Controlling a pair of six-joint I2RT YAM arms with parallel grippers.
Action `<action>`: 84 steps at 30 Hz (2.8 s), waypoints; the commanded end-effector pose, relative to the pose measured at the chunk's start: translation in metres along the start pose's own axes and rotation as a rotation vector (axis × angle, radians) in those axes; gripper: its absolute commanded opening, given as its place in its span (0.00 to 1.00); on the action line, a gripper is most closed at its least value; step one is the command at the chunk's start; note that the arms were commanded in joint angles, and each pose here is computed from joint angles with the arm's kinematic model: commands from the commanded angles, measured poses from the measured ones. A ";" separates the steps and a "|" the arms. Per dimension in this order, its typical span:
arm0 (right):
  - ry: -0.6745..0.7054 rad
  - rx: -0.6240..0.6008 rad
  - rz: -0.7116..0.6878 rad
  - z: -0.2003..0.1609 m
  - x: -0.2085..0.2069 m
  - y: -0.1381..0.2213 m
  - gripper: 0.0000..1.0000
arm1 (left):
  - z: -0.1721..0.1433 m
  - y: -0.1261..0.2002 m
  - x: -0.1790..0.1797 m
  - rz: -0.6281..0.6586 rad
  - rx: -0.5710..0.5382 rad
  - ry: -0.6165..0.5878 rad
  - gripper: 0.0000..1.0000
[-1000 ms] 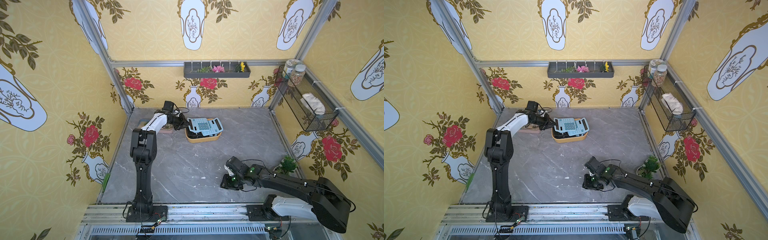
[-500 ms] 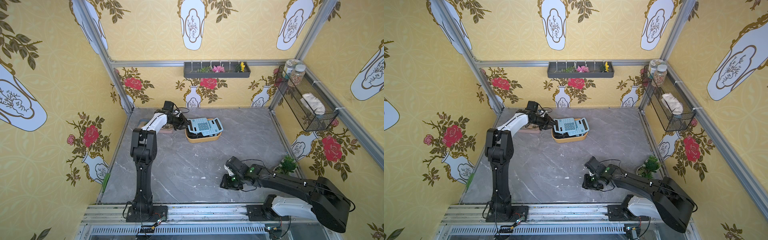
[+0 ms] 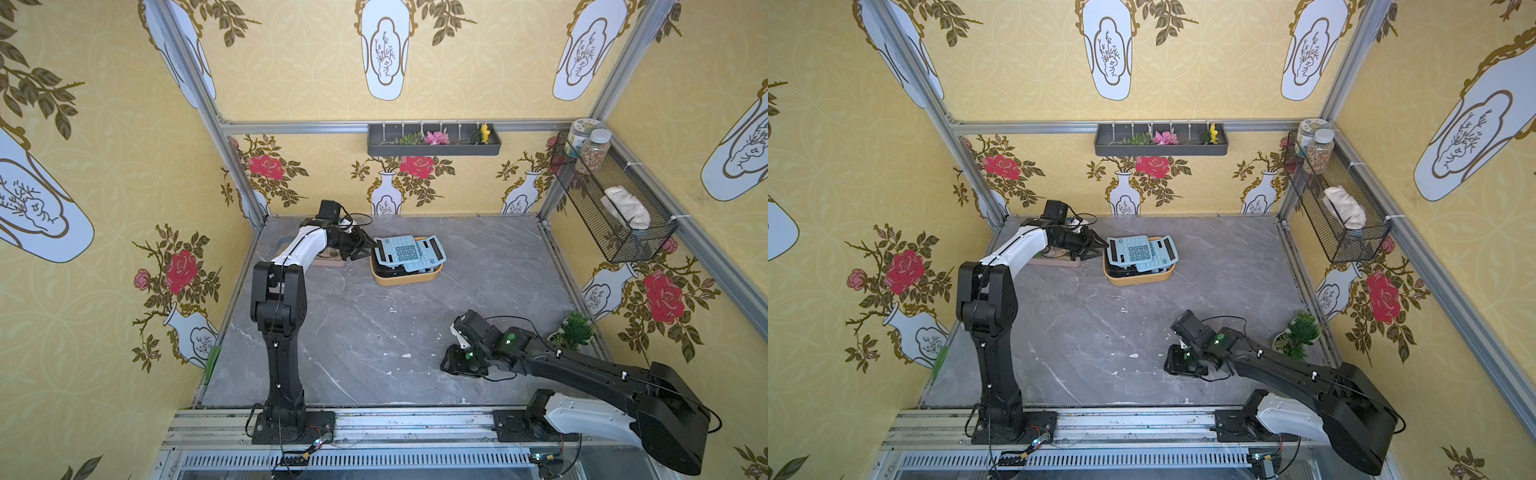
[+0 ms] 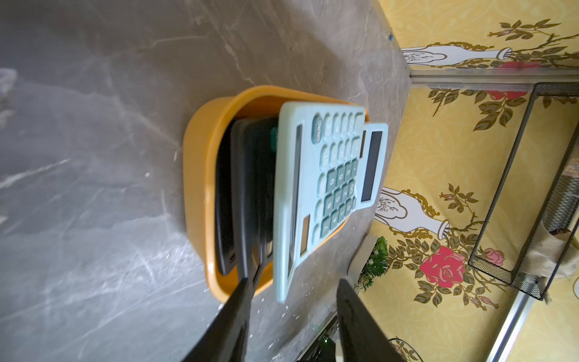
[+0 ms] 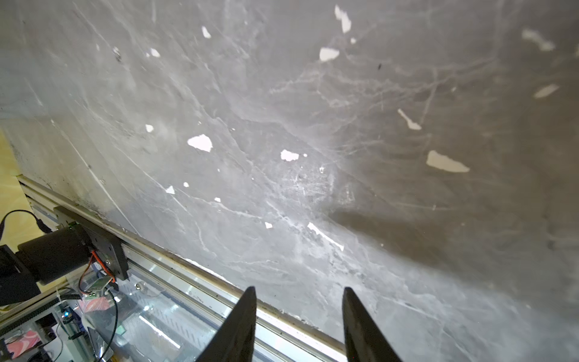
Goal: Put the calculator in the storage box
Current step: Place the calculator in the storage box, then reset both arms
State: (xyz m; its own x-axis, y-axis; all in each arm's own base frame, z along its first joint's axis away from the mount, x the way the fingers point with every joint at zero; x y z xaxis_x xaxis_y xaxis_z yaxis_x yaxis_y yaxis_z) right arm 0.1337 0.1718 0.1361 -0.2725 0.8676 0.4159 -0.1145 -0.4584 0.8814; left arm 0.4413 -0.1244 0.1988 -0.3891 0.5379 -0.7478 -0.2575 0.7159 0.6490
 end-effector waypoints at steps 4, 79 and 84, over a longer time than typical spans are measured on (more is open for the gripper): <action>0.127 -0.120 -0.341 0.027 -0.007 0.051 0.57 | -0.049 0.058 0.027 0.017 -0.122 -0.039 0.59; 0.195 -0.926 -0.745 0.102 -0.202 0.037 0.97 | -0.081 0.101 0.200 0.302 -1.288 -0.491 1.00; 0.195 -0.925 -0.745 0.102 -0.202 0.037 0.97 | -0.081 0.102 0.199 0.299 -1.290 -0.490 1.00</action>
State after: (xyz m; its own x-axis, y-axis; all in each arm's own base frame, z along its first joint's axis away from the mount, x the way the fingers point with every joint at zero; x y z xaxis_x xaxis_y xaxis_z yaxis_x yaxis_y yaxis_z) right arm 0.2796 -0.0001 0.1021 0.0000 0.9707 -0.2401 -0.9148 0.0970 0.3922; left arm 0.2648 0.0202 0.1240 -0.3146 0.8801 -0.3556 -0.9339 -0.2200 0.2817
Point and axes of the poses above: each gripper's point midway between its finger pads, its own y axis back along the fingers, its own x axis along the line the jaws close on, z = x × y, the point moved 8 cm from there along y, back along the fingers, and after that the axes turned 13 degrees about y, right-handed, at the moved point
